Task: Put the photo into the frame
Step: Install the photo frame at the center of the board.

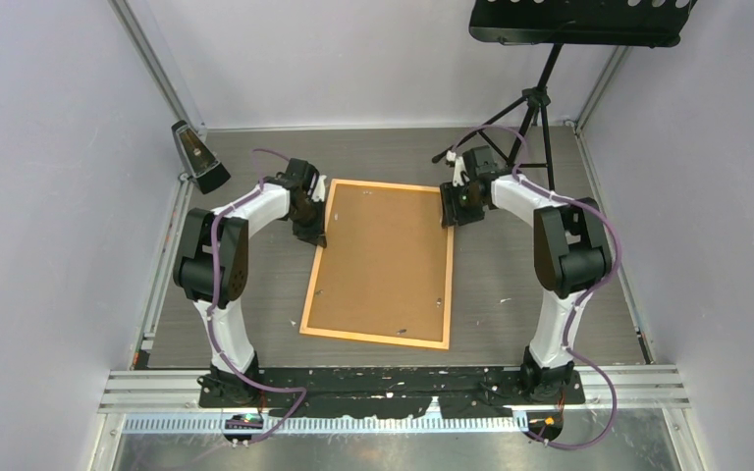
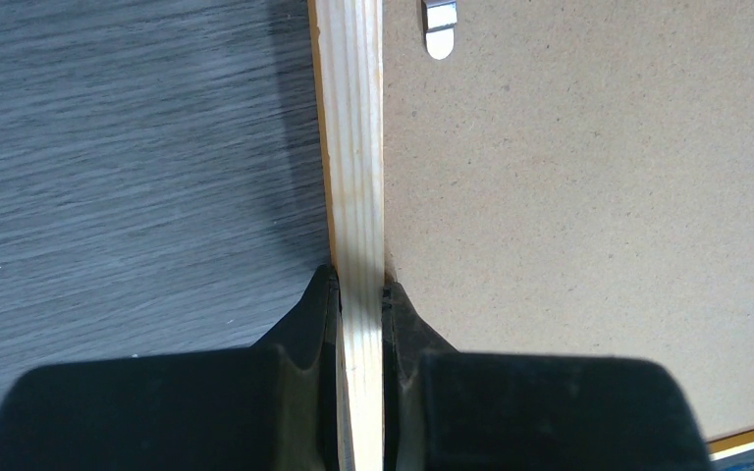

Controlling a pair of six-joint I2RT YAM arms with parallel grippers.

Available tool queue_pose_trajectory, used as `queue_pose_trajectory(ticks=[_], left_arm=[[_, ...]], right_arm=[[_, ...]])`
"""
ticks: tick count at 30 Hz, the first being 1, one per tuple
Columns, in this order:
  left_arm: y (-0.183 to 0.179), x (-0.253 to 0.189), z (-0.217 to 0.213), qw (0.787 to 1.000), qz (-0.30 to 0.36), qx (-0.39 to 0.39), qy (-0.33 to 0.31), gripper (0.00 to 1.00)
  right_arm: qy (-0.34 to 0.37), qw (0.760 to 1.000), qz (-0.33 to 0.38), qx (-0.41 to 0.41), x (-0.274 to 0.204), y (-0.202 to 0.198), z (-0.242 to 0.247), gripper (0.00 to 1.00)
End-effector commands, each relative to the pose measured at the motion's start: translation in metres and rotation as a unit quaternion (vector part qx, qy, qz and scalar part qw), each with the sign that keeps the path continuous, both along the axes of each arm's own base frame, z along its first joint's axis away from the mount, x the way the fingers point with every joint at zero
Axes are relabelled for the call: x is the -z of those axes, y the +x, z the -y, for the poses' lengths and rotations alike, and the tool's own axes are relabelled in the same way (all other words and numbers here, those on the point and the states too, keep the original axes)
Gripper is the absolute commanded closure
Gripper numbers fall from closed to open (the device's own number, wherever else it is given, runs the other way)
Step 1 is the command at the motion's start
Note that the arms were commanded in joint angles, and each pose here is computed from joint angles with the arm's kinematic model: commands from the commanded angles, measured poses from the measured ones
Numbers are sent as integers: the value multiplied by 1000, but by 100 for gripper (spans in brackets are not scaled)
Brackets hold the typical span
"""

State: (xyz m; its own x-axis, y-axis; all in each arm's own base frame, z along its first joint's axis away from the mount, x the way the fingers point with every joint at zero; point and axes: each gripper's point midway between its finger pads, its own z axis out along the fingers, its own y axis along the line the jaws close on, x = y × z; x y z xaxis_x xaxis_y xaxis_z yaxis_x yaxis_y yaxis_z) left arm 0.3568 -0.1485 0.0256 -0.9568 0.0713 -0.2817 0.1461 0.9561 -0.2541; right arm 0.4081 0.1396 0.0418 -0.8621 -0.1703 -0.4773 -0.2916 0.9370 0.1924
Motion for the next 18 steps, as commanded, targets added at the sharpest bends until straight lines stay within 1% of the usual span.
queue_pose_trajectory(ticks=[1,13,18], left_arm=[[-10,1,8,1000,-13,13,-18,100],[-10,4,9,1000,-16,15,-19,100],[-10,4,9,1000,-16,16,-19,100]], right_arm=[[14,1000,3,6,2,14,-6,48],[52,998,-15,12,9,24,-22,47],[49,998,-19,19,14,29,-22,48]])
